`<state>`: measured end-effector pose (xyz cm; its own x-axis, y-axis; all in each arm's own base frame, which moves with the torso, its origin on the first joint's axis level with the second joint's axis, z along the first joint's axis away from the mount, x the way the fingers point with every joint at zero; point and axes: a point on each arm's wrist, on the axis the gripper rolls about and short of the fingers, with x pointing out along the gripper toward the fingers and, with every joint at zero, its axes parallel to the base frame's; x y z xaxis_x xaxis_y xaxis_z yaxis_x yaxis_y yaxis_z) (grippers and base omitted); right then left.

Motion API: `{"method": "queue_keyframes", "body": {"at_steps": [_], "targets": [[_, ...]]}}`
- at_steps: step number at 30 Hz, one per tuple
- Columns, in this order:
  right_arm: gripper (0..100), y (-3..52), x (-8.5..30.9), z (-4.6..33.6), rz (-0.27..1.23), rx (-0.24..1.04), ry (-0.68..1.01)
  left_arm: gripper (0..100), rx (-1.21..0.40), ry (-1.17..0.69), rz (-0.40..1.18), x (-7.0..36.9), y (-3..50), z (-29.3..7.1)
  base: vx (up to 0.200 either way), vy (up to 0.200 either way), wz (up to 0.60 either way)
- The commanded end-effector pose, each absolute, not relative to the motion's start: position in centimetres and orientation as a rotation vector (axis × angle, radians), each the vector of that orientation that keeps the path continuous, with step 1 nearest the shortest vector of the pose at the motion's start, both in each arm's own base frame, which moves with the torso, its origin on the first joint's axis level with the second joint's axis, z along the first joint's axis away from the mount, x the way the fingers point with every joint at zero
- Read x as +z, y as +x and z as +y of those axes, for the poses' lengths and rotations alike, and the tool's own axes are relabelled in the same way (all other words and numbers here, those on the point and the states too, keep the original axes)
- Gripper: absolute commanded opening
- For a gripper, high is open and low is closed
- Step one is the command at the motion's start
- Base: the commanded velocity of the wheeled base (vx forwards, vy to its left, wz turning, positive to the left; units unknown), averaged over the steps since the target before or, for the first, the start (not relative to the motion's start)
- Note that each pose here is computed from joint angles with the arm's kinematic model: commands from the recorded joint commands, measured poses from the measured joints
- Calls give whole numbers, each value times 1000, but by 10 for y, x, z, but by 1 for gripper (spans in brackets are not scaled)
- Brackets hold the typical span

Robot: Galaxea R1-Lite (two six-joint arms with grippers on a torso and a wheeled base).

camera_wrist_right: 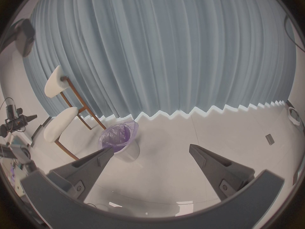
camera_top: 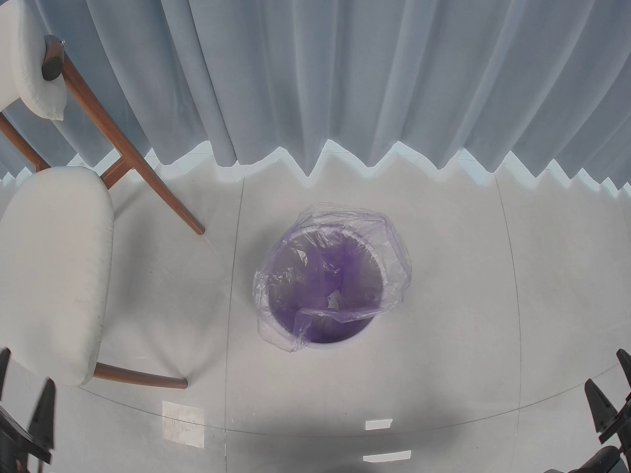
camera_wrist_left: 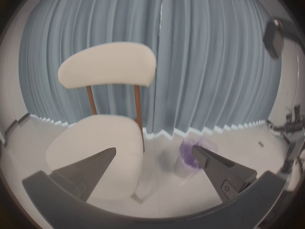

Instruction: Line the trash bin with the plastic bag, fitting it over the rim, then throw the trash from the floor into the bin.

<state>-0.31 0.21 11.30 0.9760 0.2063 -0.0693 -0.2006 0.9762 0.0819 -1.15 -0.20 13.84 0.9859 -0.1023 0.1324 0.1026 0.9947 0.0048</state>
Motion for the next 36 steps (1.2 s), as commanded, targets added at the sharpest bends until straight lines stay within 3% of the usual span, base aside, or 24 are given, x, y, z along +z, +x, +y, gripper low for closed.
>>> {"method": "queue_keyframes", "body": {"at_steps": [1, 6, 10, 14, 19, 23, 27, 36], "targets": [[100, -24, 81, 4, -50, 196, -34, 100, -98, 155, -48, 80, -23, -2, 0, 0, 0], [100, -23, 81, 4, -49, 180, 0, 100, -86, -15, -39, 81, -22, -2, 0, 0, 0], [100, -23, 75, -1, 7, -34, 14, 100, 15, -23, -43, 81, -22, 0, 0, 0, 0], [100, -23, 76, 0, -3, 3, -20, 100, 21, -40, -46, 81, -22, 1, 0, 0, 0], [100, -23, 76, 1, -3, 46, -12, 100, -158, 66, -45, 80, -23, -4, 0, 0, 0], [100, -23, 76, 1, -3, 46, -8, 100, -143, 46, -44, 81, -23, -3, 0, 0, 0], [100, -23, 76, 1, -3, 41, -5, 100, -28, 51, -39, 80, -23, -1, 0, 0, 0], [100, -23, 76, 1, -3, 29, 1, 100, 2, 11, -2, 76, -23, 0, 0, 0, 0]]}}
